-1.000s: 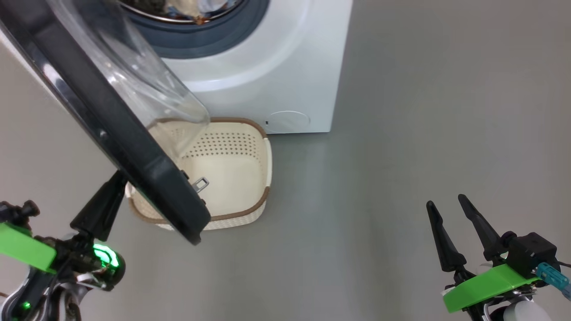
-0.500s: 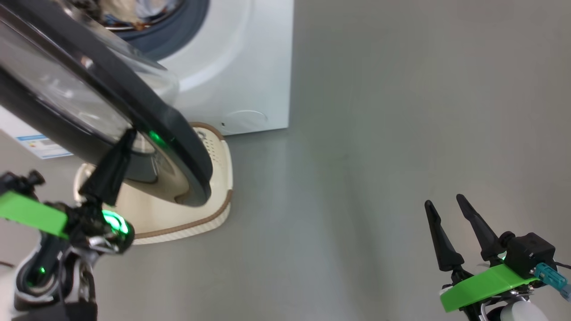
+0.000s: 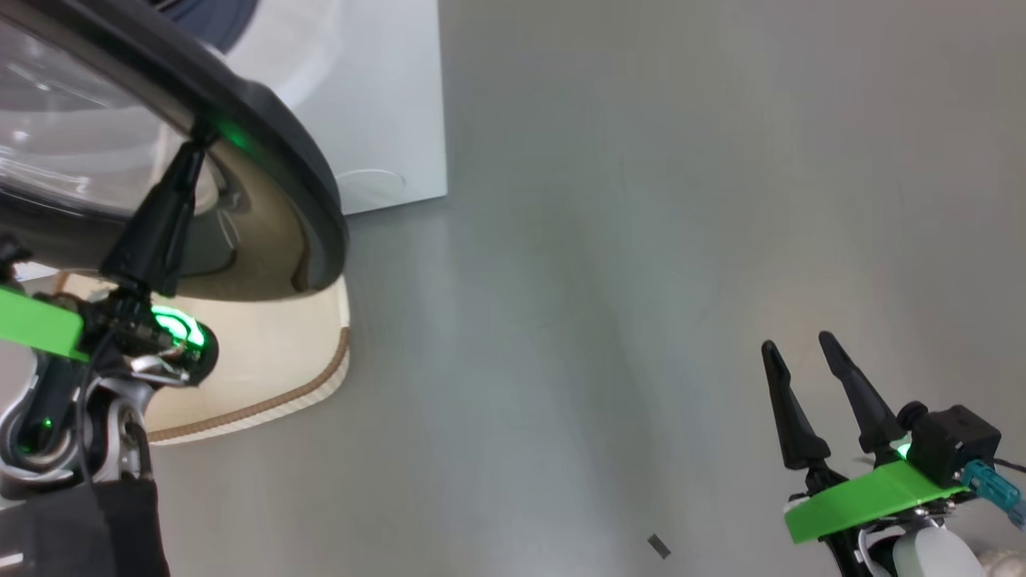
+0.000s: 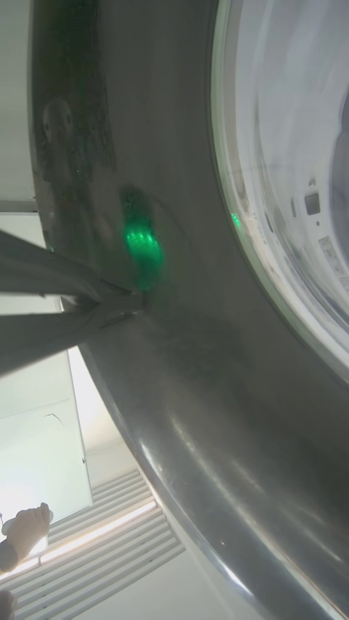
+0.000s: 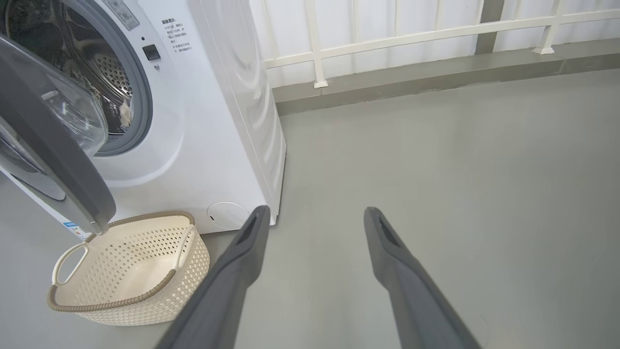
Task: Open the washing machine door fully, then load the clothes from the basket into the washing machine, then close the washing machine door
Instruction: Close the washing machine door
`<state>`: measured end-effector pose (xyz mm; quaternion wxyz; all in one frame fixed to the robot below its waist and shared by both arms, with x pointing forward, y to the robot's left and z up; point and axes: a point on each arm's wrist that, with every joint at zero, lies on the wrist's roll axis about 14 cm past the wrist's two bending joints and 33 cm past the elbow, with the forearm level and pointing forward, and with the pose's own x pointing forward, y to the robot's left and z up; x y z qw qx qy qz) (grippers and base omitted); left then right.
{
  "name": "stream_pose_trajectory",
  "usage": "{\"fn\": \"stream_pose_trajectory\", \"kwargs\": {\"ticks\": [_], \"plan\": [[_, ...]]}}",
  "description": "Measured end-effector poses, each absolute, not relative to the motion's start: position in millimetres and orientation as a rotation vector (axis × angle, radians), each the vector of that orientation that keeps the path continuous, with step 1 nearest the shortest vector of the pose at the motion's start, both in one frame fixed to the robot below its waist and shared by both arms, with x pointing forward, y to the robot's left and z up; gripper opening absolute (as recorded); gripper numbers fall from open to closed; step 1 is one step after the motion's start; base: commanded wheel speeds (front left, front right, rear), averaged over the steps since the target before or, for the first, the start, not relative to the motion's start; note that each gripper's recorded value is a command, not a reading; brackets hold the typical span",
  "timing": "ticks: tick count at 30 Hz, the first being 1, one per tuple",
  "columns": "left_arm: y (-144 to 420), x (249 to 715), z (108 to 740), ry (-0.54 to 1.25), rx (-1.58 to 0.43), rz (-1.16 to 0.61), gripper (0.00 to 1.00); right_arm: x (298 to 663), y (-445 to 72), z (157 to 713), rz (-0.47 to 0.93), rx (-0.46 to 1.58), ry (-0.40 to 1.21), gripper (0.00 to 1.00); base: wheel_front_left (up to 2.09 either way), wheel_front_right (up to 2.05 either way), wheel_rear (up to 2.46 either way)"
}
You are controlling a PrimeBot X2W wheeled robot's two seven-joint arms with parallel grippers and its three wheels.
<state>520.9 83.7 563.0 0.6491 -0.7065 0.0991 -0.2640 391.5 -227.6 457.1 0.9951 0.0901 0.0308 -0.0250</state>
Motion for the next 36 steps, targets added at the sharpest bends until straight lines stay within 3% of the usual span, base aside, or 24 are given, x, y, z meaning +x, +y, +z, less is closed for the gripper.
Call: {"fn": "stream_pose_trajectory", "kwargs": {"ticks": [9, 29, 30, 31, 32, 33, 36], "plan": [[85, 525, 562, 0.215, -1.612, -0.588, 0.00, 392, -234, 459, -0.071, 0.181, 0.052, 1.00, 0.00, 0.00, 0.00], [157, 473, 573, 0.022, -1.581, -0.362, 0.00, 405, -186, 486, 0.076, 0.215, -0.021, 1.00, 0.00, 0.00, 0.00], [163, 470, 573, 0.002, -1.578, -0.339, 0.11, 406, -183, 488, 0.083, 0.216, -0.025, 1.00, 0.00, 0.00, 0.00], [168, 467, 574, -0.020, -1.579, -0.319, 0.39, 406, -181, 489, 0.090, 0.217, -0.029, 1.00, 0.00, 0.00, 0.00], [173, 464, 574, -0.037, -1.580, -0.302, 0.79, 406, -179, 490, 0.097, 0.219, -0.032, 1.00, 0.00, 0.00, 0.00], [173, 464, 574, -0.037, -1.580, -0.302, 1.00, 406, -179, 490, 0.097, 0.219, -0.032, 1.00, 0.00, 0.00, 0.00], [186, 455, 578, -0.089, -1.578, -0.261, 1.00, 403, -173, 490, 0.113, 0.222, -0.028, 1.00, 0.00, 0.00, 0.00]]}}
